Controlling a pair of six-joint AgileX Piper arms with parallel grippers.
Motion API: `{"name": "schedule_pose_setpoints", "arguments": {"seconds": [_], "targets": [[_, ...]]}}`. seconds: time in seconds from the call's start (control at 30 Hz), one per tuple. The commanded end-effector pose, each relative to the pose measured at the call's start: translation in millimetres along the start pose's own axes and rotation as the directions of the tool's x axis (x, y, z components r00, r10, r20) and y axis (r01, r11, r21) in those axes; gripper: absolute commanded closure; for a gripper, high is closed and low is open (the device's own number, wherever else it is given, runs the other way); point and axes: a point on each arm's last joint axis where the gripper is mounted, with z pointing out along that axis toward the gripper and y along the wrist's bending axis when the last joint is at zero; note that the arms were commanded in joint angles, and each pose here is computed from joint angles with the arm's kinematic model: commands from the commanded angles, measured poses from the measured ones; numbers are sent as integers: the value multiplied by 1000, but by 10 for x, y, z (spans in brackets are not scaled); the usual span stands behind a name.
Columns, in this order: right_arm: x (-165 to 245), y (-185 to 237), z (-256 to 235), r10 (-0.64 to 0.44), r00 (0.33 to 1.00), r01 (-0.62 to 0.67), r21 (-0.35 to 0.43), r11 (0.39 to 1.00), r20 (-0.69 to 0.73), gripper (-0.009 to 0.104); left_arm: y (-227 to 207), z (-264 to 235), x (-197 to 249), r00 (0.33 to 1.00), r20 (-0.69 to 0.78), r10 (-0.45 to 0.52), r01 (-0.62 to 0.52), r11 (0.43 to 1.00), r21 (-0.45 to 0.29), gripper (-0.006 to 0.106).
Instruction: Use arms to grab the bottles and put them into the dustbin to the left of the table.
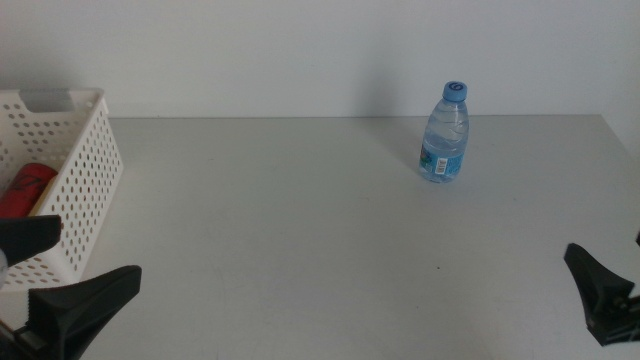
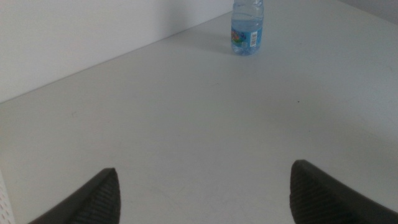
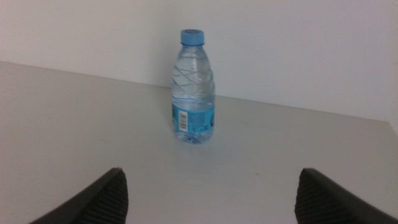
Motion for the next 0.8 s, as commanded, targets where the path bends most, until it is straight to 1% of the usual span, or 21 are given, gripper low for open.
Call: {"name": "schedule_pose_setpoints", "arguments": {"seconds": [0.0, 0.13, 0.23, 0.3, 0.4, 0.5, 0.57, 0.67, 0.77], "targets": [[-199, 35, 240, 17, 990, -5, -86, 996, 137, 1, 3, -29, -136, 995, 97, -8, 8, 1000, -1, 7], [-154, 40, 633, 133, 980, -108, -170, 979, 147, 1, 3, -29, -136, 995, 97, -8, 8, 1000, -1, 7], [-87, 42, 854, 227, 959, -186, -226, 956, 169, 1, 3, -29, -136, 995, 97, -8, 8, 1000, -1, 7], [-28, 35, 971, 256, 949, -208, -243, 947, 184, 1, 3, -29, -136, 995, 97, -8, 8, 1000, -1, 7], [40, 26, 1204, 211, 964, -166, -252, 953, 162, 1, 3, -29, -136, 995, 97, -8, 8, 1000, -1, 7], [45, 55, 1411, 99, 978, -40, -300, 953, 185, 1, 3, -29, -136, 995, 97, -8, 8, 1000, -1, 7], [-28, 50, 1535, 34, 975, 36, -305, 952, 220, 1, 3, -29, -136, 995, 97, -8, 8, 1000, -1, 7], [-148, -23, 1786, -16, 976, 74, -263, 962, 217, 1, 3, -29, -136, 995, 97, -8, 8, 1000, -1, 7], [-187, -103, 2053, -58, 987, 91, -222, 971, 151, 1, 3, -29, -136, 995, 97, -8, 8, 1000, -1, 7]]}}
